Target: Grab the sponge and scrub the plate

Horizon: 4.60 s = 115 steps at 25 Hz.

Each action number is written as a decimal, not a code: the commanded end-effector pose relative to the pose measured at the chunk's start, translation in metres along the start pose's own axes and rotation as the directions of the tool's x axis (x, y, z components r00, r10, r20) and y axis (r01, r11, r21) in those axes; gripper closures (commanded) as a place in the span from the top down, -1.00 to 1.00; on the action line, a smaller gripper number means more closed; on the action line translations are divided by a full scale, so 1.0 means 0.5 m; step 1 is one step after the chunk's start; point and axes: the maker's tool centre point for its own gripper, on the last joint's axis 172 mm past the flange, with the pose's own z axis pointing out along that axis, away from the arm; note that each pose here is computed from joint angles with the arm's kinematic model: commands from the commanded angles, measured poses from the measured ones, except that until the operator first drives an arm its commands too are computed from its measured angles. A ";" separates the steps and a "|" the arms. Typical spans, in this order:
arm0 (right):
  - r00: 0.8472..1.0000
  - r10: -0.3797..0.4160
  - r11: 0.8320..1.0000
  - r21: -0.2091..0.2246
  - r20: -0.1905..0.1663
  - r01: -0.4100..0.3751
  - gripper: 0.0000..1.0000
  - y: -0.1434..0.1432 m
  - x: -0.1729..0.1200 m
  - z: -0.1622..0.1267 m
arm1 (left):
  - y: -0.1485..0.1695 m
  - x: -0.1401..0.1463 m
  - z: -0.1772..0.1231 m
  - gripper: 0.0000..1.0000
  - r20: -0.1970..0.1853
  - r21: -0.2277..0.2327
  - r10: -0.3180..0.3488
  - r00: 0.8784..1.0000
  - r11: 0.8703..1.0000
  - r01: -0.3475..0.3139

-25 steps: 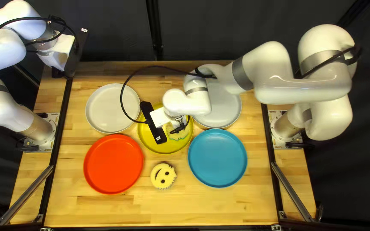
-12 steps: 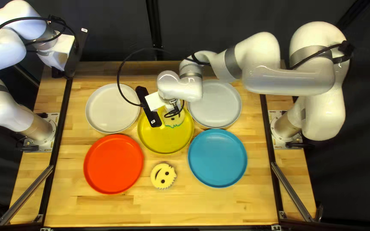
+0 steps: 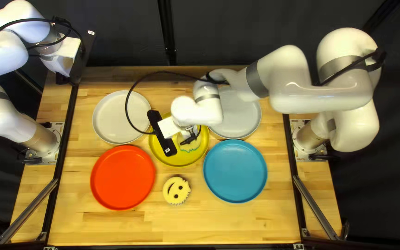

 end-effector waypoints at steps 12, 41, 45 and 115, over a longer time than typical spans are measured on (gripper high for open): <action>0.999 0.033 0.999 0.043 -0.002 -0.033 -1.00 0.157 -0.062 0.042 | 0.000 0.000 0.000 1.00 0.000 0.000 0.000 1.000 1.000 0.000; 1.000 -0.005 1.000 -0.002 0.025 0.005 -1.00 0.061 0.030 0.004 | 0.000 0.000 0.000 1.00 0.000 0.000 0.000 1.000 1.000 0.000; 0.999 0.012 1.000 0.022 0.034 -0.013 -1.00 0.129 0.014 0.022 | 0.000 0.000 0.000 1.00 0.000 0.000 0.000 1.000 1.000 0.000; 0.999 -0.019 1.000 -0.001 0.033 0.019 -1.00 0.146 0.044 0.020 | 0.000 0.000 0.000 1.00 0.000 0.000 0.000 1.000 1.000 0.000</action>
